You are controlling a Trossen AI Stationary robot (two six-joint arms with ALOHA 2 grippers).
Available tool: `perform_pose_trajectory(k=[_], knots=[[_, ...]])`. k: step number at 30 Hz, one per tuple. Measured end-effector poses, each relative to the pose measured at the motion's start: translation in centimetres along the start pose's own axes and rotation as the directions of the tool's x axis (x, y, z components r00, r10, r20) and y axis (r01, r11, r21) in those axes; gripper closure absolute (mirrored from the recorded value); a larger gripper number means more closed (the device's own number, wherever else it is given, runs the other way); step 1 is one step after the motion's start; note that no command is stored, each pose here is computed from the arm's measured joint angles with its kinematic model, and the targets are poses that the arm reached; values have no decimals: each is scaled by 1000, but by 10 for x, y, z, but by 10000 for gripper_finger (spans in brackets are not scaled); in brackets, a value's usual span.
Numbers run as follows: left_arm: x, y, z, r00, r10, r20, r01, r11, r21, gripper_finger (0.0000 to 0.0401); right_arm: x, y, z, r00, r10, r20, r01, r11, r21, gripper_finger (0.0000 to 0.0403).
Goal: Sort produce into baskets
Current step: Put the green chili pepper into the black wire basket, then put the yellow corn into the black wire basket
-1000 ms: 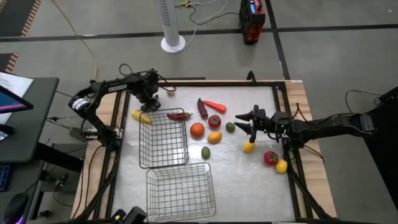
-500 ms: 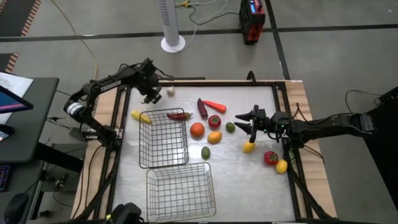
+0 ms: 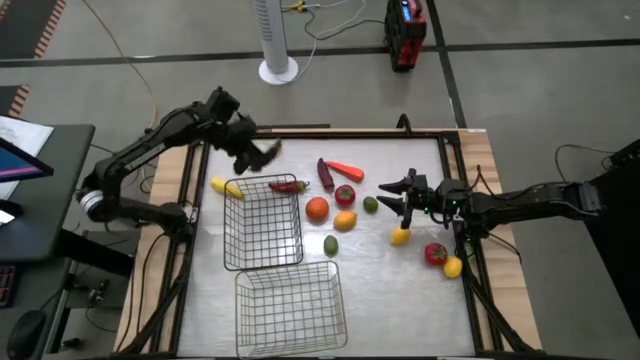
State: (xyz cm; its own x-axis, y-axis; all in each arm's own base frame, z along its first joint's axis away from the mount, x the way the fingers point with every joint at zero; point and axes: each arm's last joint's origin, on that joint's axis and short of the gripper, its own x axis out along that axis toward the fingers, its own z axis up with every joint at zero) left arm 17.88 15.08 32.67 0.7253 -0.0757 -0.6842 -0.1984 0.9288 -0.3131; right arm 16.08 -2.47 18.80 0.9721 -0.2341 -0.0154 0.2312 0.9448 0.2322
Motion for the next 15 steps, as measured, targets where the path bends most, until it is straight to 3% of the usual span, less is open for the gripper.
perform_pose_trajectory(k=[3,8,12,15], knots=[[2,-25,-6,995,-69,-69,72,997,38,304,0,0,0,1000,0,-2,0,1000,-1,196],[14,-49,-18,966,82,-243,-68,996,65,257,0,0,0,1000,-2,-4,2,1000,-2,196],[20,-62,-21,948,137,-286,-119,990,80,192,0,0,0,1000,-2,-4,2,1000,-2,196],[20,-62,-24,923,232,-307,-215,973,88,156,0,0,0,1000,-2,-4,2,1000,-2,196]])
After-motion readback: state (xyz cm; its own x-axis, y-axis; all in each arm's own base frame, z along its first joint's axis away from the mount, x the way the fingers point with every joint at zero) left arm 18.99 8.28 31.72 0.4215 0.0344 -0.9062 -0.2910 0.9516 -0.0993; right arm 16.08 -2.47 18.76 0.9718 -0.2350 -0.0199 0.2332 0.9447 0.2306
